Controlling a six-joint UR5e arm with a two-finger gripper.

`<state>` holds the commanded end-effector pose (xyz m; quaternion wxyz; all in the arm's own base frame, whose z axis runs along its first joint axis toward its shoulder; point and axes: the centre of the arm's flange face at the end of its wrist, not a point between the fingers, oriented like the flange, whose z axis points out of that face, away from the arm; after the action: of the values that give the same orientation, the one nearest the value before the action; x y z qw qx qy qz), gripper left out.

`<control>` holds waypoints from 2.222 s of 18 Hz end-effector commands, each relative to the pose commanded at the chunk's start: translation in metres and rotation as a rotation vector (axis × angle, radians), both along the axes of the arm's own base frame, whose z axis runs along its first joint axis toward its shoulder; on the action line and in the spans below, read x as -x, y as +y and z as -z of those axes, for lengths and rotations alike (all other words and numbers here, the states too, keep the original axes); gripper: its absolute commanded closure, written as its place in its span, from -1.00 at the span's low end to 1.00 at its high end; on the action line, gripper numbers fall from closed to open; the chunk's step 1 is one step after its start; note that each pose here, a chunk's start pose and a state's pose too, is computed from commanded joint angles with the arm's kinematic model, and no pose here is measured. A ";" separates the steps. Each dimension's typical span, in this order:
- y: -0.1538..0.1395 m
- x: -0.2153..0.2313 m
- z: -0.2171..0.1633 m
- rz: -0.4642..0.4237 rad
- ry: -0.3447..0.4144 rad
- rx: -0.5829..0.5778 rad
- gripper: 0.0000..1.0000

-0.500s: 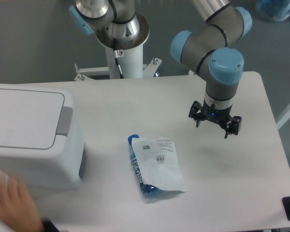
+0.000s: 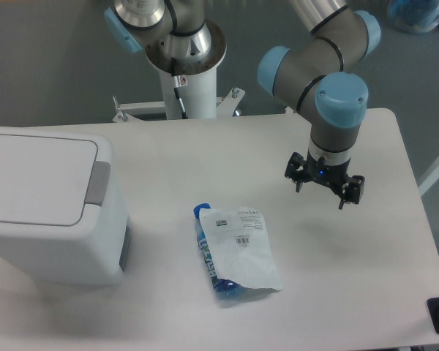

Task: Open the trash can

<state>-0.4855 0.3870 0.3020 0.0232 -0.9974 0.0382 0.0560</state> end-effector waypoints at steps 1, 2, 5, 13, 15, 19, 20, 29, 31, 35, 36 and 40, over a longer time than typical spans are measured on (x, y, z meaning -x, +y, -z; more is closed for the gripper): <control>-0.001 -0.004 0.005 0.001 -0.009 -0.001 -1.00; -0.002 -0.007 0.010 0.001 -0.012 -0.006 -1.00; 0.001 -0.018 0.010 0.003 -0.003 -0.034 -1.00; 0.048 -0.050 -0.010 -0.144 -0.004 -0.090 -1.00; 0.065 -0.061 -0.020 -0.138 -0.020 -0.119 -1.00; 0.085 -0.087 -0.062 -0.145 -0.065 -0.272 -1.00; 0.095 -0.088 -0.080 -0.164 -0.059 -0.310 -1.00; 0.161 -0.141 -0.168 -0.179 -0.223 -0.493 -1.00; 0.164 -0.147 -0.173 -0.170 -0.265 -0.526 -1.00; 0.157 -0.164 -0.194 -0.218 -0.334 -0.560 -1.00; 0.156 -0.171 -0.198 -0.243 -0.352 -0.550 -1.00; 0.154 -0.199 -0.209 -0.352 -0.407 -0.514 -1.00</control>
<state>-0.2862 0.5411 0.5105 0.2701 -0.9411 -0.1545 -0.1326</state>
